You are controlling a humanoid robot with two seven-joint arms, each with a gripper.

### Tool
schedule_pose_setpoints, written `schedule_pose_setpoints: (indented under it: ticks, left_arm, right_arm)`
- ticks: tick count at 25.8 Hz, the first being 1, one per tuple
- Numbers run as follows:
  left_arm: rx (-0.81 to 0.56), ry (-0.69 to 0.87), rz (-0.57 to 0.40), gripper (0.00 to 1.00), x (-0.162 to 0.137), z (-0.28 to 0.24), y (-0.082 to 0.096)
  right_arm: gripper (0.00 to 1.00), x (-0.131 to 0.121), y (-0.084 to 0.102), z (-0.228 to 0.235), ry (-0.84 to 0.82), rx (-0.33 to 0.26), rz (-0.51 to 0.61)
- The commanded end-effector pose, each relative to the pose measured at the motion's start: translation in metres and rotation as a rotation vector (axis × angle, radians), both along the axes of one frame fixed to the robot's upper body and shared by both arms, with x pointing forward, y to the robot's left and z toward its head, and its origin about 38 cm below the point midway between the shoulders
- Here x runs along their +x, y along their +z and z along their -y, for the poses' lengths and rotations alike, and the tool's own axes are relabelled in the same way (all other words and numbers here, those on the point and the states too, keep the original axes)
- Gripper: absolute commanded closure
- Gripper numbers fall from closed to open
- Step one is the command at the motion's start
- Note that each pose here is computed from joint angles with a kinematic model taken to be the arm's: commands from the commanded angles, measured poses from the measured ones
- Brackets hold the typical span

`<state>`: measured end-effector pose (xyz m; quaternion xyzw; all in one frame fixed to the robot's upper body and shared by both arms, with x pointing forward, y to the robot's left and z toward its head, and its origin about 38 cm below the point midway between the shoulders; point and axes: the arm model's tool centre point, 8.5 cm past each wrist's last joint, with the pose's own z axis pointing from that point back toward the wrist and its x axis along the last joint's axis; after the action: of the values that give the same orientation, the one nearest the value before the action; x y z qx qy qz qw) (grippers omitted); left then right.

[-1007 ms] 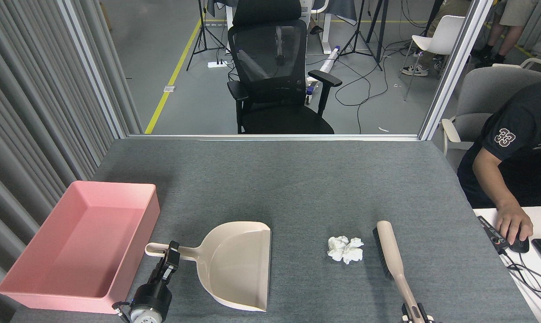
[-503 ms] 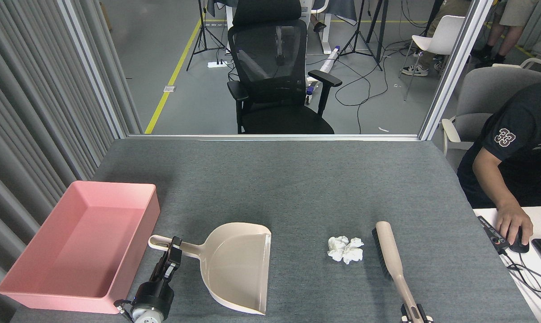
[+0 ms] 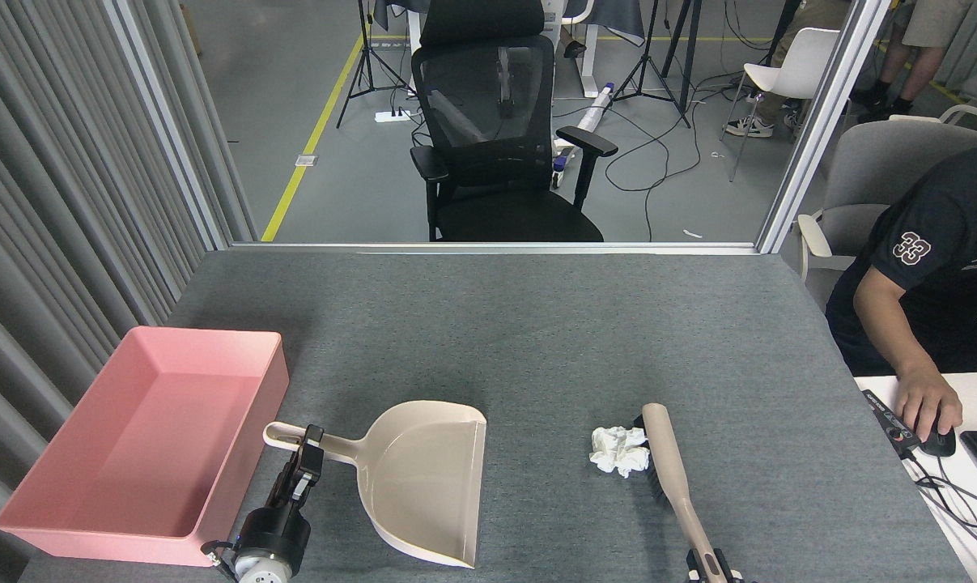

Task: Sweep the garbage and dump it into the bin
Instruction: 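Sweep the white tissue into the dustpan with the brush in the right gripper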

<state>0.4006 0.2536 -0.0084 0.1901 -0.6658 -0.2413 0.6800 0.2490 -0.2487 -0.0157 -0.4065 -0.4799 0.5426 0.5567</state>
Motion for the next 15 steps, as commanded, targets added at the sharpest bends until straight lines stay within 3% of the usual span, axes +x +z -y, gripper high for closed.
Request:
schedule_pose_setpoints:
  ticks: [1, 3, 15]
  left_arm:
    - [0.002, 0.002, 0.003, 0.79, 0.000, 0.000, 0.001]
    - [0.003, 0.002, 0.003, 0.79, 0.000, 0.000, 0.001]
    - [0.003, -0.003, 0.005, 0.79, 0.001, 0.001, 0.001]
  right_arm:
    - [0.87, 0.000, -0.007, -0.018, 0.032, 0.046, -0.016]
    - [0.87, 0.000, -0.008, -0.030, 0.047, 0.085, -0.015]
    - [0.87, 0.003, -0.001, -0.110, 0.150, 0.139, -0.005]
